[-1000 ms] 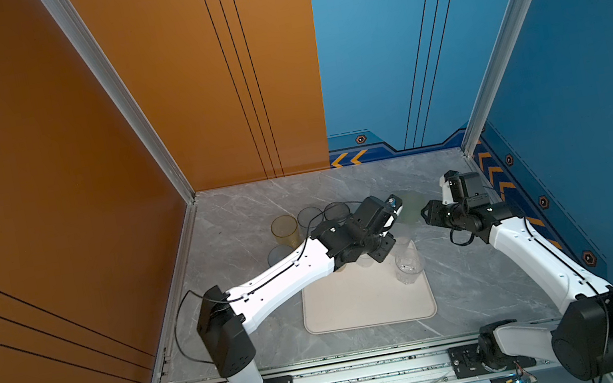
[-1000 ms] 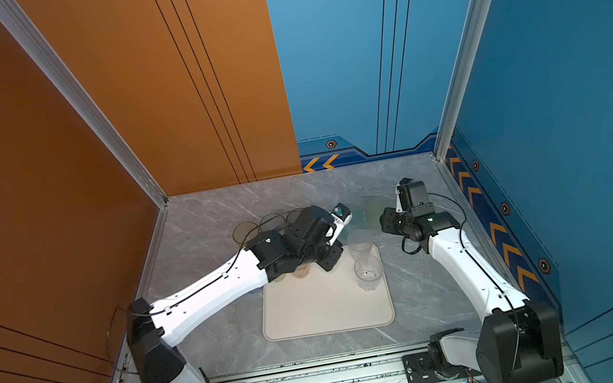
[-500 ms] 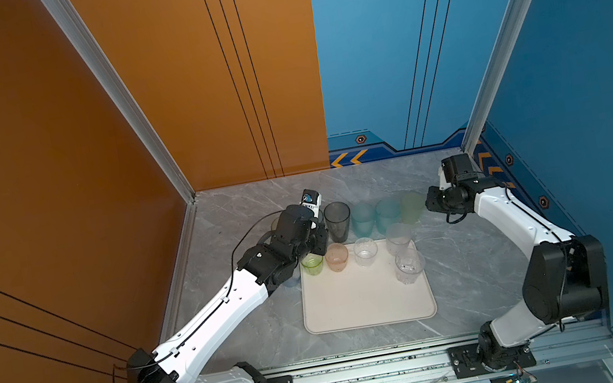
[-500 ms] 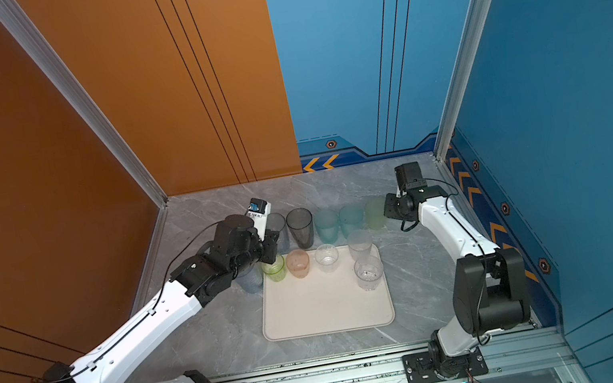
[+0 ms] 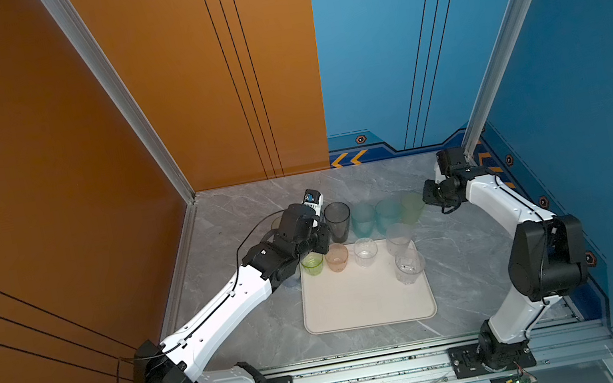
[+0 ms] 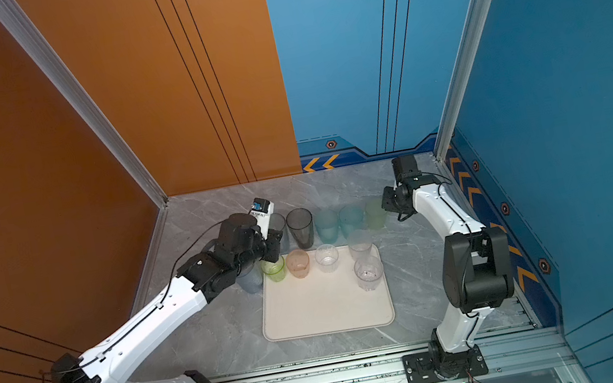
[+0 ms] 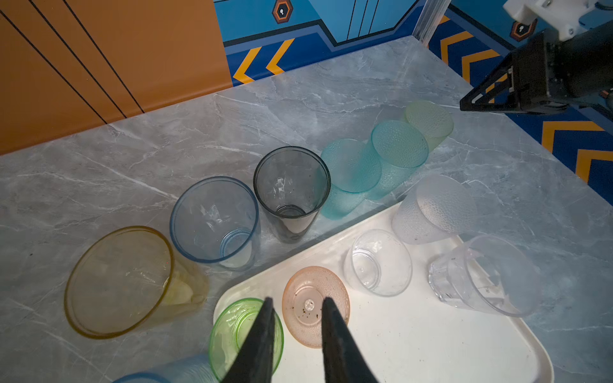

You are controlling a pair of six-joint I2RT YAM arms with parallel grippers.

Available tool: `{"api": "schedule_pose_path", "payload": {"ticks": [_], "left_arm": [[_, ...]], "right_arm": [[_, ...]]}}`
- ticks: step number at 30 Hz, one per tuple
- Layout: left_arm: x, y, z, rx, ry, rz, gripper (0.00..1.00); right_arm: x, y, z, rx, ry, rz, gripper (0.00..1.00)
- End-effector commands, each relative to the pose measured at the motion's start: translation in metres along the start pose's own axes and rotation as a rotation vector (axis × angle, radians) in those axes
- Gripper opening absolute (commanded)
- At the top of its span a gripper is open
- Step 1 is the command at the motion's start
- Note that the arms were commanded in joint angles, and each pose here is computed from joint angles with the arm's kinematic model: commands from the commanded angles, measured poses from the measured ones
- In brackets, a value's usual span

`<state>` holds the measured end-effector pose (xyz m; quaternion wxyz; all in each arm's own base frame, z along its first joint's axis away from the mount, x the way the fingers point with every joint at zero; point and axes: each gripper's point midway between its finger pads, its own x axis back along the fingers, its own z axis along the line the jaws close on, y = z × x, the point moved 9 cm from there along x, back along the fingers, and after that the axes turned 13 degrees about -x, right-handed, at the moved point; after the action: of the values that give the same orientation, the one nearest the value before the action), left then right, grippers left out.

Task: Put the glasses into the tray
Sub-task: 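Move the right gripper to the lime green cup while the left withdraws, then close the right gripper on the lime green dimpled cup rim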

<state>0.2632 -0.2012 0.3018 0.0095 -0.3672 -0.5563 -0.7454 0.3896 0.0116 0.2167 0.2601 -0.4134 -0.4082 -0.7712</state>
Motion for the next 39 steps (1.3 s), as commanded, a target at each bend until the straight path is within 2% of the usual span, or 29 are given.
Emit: {"api": "schedule_pose_path", "payload": {"ticks": [1, 15, 36, 39], "left_arm": [[-0.004, -0.003, 0.002, 0.015, -0.018, 0.002, 0.26], [-0.010, -0.007, 0.005, 0.029, -0.028, 0.009, 0.26], [-0.017, -0.010, 0.007, 0.040, -0.041, 0.021, 0.25], [-0.017, -0.010, 0.007, 0.042, -0.040, 0.023, 0.25]], "right_arm": [[-0.003, 0.003, 0.001, 0.019, -0.012, 0.034, 0.29], [-0.024, 0.004, 0.004, 0.032, -0.037, 0.075, 0.27], [-0.041, 0.003, 0.009, 0.050, -0.057, 0.106, 0.18], [-0.042, 0.003, 0.008, 0.052, -0.065, 0.103, 0.14]]}}
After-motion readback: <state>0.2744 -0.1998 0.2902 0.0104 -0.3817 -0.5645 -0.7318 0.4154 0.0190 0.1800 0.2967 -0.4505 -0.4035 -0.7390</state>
